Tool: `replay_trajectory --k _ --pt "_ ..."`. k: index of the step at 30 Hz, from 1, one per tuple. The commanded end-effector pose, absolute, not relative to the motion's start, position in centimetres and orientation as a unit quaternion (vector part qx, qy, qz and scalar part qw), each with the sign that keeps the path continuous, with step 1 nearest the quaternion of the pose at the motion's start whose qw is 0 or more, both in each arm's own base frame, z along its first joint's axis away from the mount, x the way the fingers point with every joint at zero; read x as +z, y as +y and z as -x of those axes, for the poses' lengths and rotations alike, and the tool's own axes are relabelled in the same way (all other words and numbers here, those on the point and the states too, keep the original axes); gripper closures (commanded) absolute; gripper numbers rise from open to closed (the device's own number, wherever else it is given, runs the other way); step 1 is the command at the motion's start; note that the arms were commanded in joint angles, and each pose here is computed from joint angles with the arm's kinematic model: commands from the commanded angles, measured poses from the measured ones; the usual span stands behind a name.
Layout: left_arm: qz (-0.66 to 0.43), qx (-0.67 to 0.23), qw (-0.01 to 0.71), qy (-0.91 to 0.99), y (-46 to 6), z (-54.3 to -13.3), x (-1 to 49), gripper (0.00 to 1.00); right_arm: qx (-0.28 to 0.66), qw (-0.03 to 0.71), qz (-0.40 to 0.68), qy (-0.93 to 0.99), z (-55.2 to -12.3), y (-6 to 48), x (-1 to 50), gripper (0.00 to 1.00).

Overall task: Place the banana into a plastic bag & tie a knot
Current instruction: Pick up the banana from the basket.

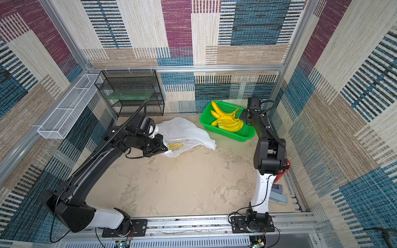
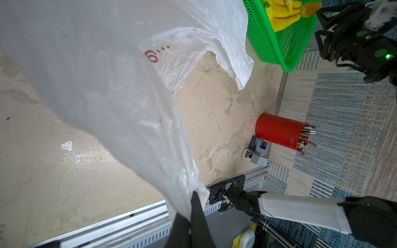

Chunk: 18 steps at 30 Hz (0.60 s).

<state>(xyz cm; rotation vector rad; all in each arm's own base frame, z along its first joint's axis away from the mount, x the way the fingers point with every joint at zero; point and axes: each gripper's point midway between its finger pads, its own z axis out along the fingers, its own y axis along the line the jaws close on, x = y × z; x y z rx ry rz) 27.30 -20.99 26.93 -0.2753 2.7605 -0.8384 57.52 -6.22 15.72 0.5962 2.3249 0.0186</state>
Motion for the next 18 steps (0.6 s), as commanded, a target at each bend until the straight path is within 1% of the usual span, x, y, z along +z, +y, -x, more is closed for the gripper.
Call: replay_trajectory --k 1,5,6,8,11,13,18 --pt "0.088 -0.292 0.112 0.946 -21.0 -26.7 27.1 1.0 0.015 0.329 -0.217 0.919 -58.1 -5.7 13.4 0.38" --pt "0.091 -0.293 0.111 0.945 -21.0 -26.8 27.1 1.0 0.019 0.326 -0.22 0.919 -58.6 -5.4 12.4 0.43" --pt "0.091 -0.294 0.108 0.945 -21.1 -26.8 27.0 1.0 0.02 0.328 -0.221 0.918 -58.8 -5.4 12.4 0.46" --pt "0.092 -0.295 0.106 0.945 -21.2 -26.8 27.0 1.0 0.018 0.33 -0.229 0.915 -58.9 -5.8 12.5 0.57" --pt "0.09 -0.295 0.106 0.945 -21.2 -26.8 27.0 1.0 0.006 0.354 -0.234 0.906 -59.1 -6.4 14.2 0.89" --pt "0.09 -0.294 0.105 0.946 -21.1 -26.8 26.9 1.0 -0.011 0.384 -0.235 0.893 -58.9 -6.6 16.9 1.0" --pt "0.093 -0.294 0.102 0.946 -21.0 -26.7 26.7 1.0 -0.056 0.437 -0.278 0.854 -56.0 -8.3 23.5 1.0"
